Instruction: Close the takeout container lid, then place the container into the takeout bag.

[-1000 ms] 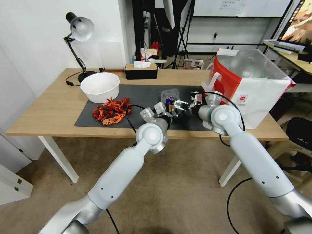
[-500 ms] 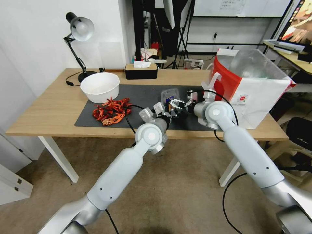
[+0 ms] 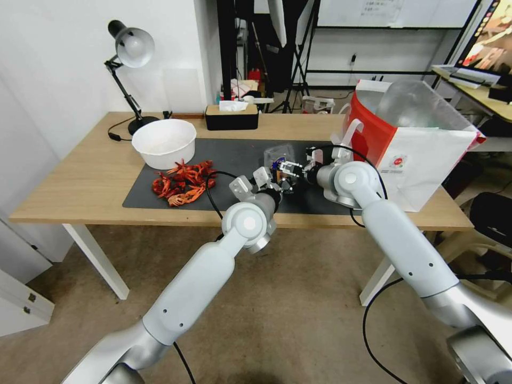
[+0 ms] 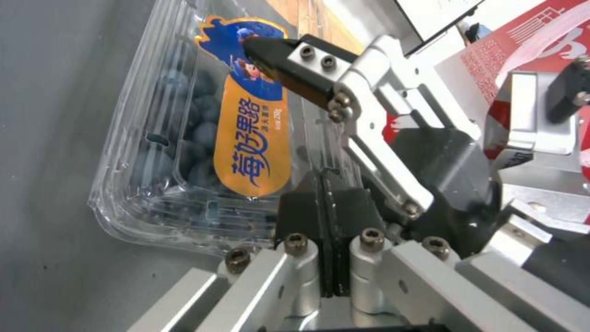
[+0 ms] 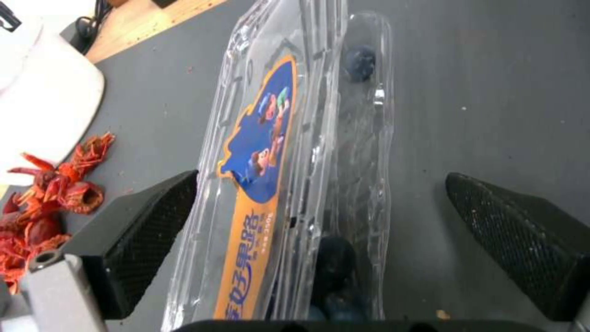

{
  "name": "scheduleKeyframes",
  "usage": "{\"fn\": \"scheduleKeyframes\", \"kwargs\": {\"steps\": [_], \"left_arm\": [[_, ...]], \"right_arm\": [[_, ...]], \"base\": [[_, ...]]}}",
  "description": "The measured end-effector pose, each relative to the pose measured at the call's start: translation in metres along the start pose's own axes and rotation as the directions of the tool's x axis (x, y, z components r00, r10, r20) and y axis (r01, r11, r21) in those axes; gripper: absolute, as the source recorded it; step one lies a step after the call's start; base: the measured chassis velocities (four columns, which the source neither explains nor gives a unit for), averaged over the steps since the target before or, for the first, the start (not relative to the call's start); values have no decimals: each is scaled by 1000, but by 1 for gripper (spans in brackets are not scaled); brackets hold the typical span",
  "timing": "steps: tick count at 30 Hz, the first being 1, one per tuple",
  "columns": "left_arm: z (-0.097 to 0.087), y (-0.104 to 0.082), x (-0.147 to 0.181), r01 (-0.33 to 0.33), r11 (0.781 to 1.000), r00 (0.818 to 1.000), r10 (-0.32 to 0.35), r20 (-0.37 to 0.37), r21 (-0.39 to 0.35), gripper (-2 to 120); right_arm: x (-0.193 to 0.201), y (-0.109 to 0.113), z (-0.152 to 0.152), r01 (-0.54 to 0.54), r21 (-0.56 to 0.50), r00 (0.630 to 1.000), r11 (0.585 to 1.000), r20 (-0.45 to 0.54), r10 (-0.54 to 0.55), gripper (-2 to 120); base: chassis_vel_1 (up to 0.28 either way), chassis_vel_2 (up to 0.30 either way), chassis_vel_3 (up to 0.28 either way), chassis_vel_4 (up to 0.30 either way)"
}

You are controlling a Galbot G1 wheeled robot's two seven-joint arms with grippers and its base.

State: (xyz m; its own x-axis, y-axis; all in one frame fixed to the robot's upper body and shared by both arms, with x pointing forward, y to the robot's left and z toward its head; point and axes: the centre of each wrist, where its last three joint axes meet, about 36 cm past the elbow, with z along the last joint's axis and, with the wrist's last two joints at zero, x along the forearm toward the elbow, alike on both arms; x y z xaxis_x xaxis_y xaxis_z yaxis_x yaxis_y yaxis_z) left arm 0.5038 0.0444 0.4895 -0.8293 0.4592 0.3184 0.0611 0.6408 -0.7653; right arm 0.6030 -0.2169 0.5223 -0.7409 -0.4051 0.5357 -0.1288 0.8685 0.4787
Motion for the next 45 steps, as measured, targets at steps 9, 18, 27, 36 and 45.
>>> {"fn": "scheduleKeyframes", "kwargs": {"steps": [9, 18, 27, 36, 45], "left_arm": [[1, 0, 1, 0, 1000, 1000, 0, -4, -5, 0], [1, 0, 2, 0, 1000, 1000, 0, -6, -4, 0], [3, -1, 2, -3, 1000, 1000, 3, -9, -3, 0], [5, -4, 3, -9, 1000, 1000, 9, -12, -5, 0], [5, -6, 4, -12, 1000, 1000, 12, -11, -6, 0]], "right_arm": [[-4, 1, 7, 13, -11, 1000, 1000, -15, -14, 100], [-7, 0, 8, 17, -23, 1000, 1000, -20, -18, 100], [-9, -1, 9, 19, -28, 999, 999, -26, -20, 100], [-9, -2, 11, 27, -28, 999, 999, -23, -28, 93], [-8, -1, 13, 30, -25, 999, 999, -22, -31, 65]], "base": [[0, 0, 0, 0], [0, 0, 0, 0], [0, 0, 0, 0], [0, 0, 0, 0], [0, 0, 0, 0]]}}
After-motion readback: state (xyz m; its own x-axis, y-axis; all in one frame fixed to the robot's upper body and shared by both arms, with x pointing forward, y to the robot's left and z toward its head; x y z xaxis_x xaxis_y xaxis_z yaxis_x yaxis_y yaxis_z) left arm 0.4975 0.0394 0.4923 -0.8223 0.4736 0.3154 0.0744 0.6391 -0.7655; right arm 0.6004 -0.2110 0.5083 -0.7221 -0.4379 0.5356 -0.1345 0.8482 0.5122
